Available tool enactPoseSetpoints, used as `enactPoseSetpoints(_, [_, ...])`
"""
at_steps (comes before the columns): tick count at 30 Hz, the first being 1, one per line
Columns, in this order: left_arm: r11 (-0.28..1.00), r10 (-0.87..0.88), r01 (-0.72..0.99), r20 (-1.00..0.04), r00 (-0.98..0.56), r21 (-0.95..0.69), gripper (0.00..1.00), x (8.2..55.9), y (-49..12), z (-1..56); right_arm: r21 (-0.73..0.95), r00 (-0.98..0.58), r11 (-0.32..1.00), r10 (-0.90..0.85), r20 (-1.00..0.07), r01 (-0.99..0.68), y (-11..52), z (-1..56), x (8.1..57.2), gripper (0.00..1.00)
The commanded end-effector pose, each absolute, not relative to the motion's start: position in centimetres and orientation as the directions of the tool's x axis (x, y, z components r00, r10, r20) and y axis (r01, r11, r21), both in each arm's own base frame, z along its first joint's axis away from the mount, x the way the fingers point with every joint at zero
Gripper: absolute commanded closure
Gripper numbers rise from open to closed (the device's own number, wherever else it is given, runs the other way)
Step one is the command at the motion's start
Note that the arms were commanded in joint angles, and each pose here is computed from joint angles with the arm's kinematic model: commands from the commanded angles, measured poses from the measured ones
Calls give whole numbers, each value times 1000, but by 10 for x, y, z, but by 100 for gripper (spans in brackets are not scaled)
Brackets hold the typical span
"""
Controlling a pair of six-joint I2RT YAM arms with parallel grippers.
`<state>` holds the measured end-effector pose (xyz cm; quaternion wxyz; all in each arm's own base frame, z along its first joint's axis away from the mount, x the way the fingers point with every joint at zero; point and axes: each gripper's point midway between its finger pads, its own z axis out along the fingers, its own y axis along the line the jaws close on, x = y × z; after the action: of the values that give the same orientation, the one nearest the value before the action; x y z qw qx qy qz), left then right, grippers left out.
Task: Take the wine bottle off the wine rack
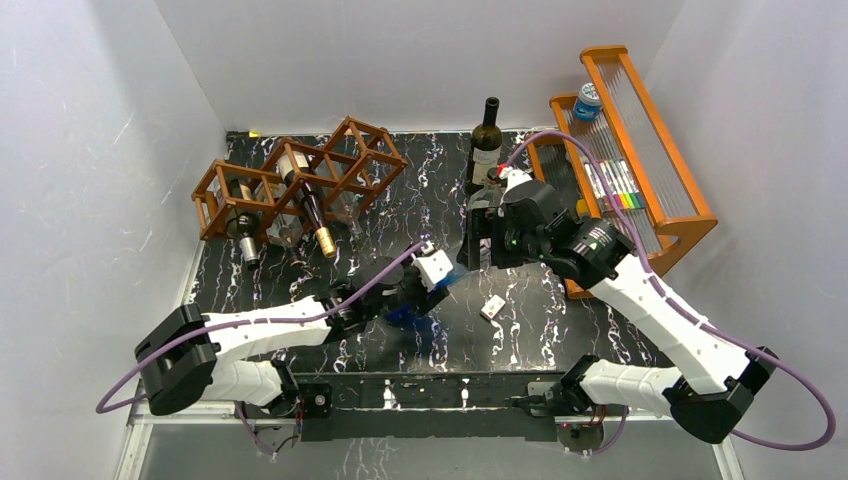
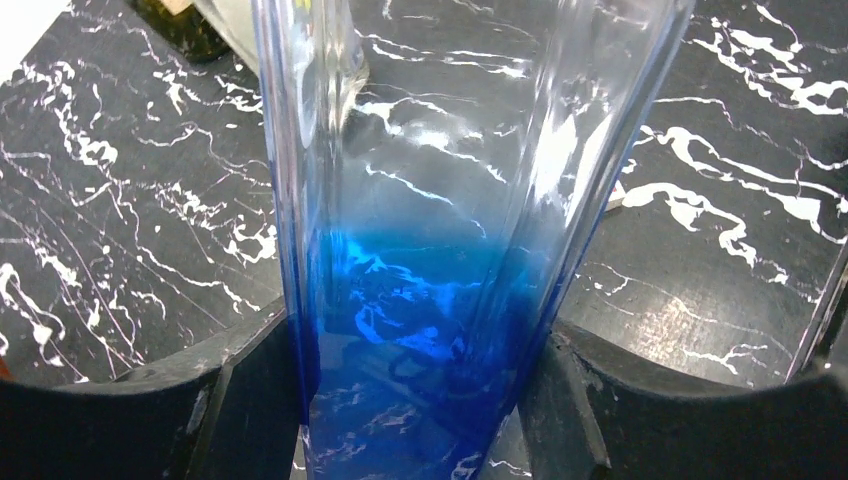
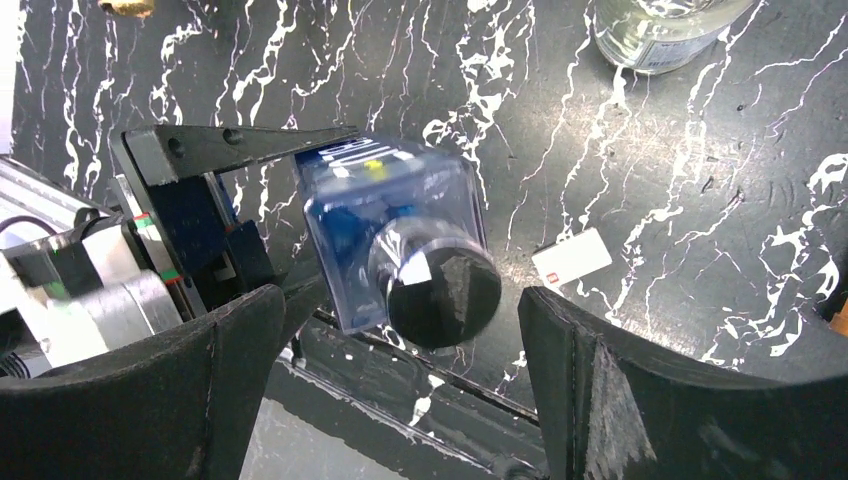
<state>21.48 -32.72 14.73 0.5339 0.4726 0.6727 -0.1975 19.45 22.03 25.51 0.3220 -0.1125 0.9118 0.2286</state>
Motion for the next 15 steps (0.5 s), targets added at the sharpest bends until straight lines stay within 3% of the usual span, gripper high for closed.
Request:
enactPoseSetpoints(1, [590, 214, 798, -977, -9, 121, 100, 223, -331, 200, 372, -727, 868, 18, -686, -330, 221, 277, 204, 2])
enactPoseSetpoints(12, [621, 147, 779, -989, -5, 88, 100, 226, -329, 226, 452, -738, 767, -42, -674, -456, 279, 258, 219, 2])
enactPoseSetpoints(15, [634, 126, 770, -992, -13, 70, 100, 227, -328, 232, 481, -747, 732, -57, -662, -482, 293, 258, 219, 6])
